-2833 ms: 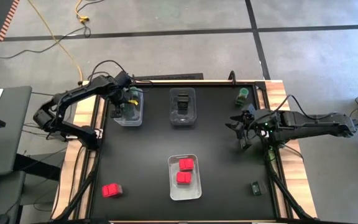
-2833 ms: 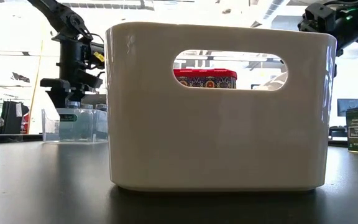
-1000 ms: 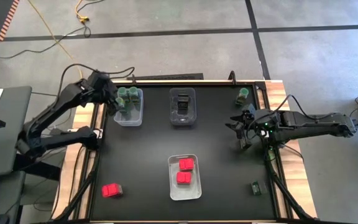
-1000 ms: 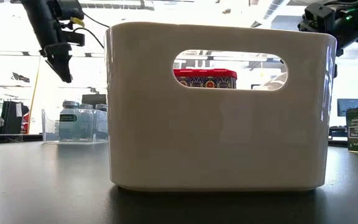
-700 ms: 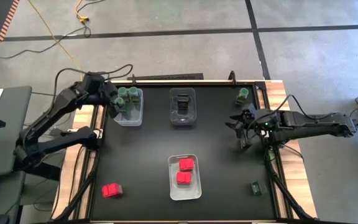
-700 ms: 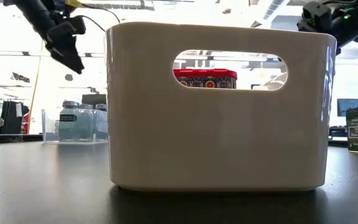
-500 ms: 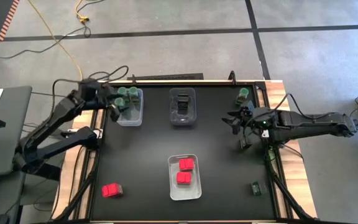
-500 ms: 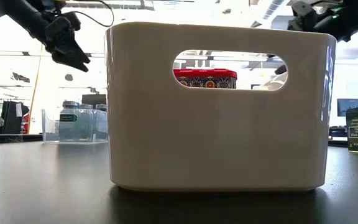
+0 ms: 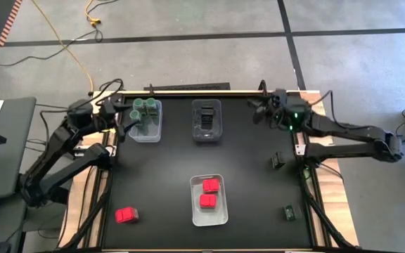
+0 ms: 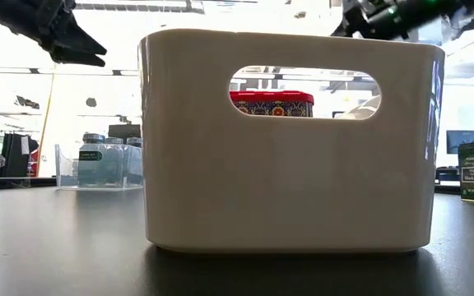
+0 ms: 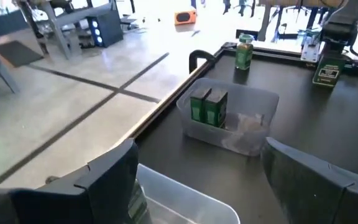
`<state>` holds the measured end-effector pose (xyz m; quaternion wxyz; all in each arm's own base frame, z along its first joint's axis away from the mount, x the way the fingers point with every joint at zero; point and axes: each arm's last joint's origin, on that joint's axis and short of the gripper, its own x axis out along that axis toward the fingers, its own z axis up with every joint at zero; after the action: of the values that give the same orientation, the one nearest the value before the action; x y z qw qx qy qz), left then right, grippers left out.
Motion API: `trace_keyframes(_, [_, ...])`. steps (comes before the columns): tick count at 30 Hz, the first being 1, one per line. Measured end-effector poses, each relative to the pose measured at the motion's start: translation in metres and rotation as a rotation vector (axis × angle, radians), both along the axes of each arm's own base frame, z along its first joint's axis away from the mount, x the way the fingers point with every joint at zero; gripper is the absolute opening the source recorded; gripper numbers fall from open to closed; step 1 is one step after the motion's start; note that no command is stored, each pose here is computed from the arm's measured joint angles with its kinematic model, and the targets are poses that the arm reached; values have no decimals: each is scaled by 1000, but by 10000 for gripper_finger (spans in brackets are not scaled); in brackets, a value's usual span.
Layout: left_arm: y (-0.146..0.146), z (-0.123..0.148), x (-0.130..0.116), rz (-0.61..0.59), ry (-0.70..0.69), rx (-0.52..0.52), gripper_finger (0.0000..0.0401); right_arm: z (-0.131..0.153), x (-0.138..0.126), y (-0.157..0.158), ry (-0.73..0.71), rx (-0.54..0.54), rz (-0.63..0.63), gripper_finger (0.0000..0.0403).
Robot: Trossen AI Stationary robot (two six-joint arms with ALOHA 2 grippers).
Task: Sort spices by type
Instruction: Put the top black seasoning can into the black bin
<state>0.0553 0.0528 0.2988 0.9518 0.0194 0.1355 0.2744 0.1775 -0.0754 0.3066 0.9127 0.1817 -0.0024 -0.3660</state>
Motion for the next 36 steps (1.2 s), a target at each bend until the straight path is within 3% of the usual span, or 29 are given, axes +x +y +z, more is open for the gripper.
trace_keyframes(5, [-3, -5, -2, 6, 26, -55, 324, 38, 3, -19, 247, 39, -16, 299])
trace_keyframes(12, [-4, -10, -3, 6, 59, -95, 324, 62, -6, -23, 487, 467, -169, 299])
trace_keyframes(17, [-4, -10, -3, 4, 60, -86, 324, 46, -15, -6, 695, 803, -300, 299])
trace_keyframes(21, [-4, -10, -3, 4, 59, -86, 324, 27, -19, 19, 761, 922, -361, 299])
trace_keyframes(28, [-4, -10, -3, 2, 63, -79, 324, -8, -22, 57, 748, 1066, -437, 299])
trace_keyframes(36, [-4, -10, -3, 2, 63, -78, 324, -38, -26, 80, 804, 1141, -492, 299])
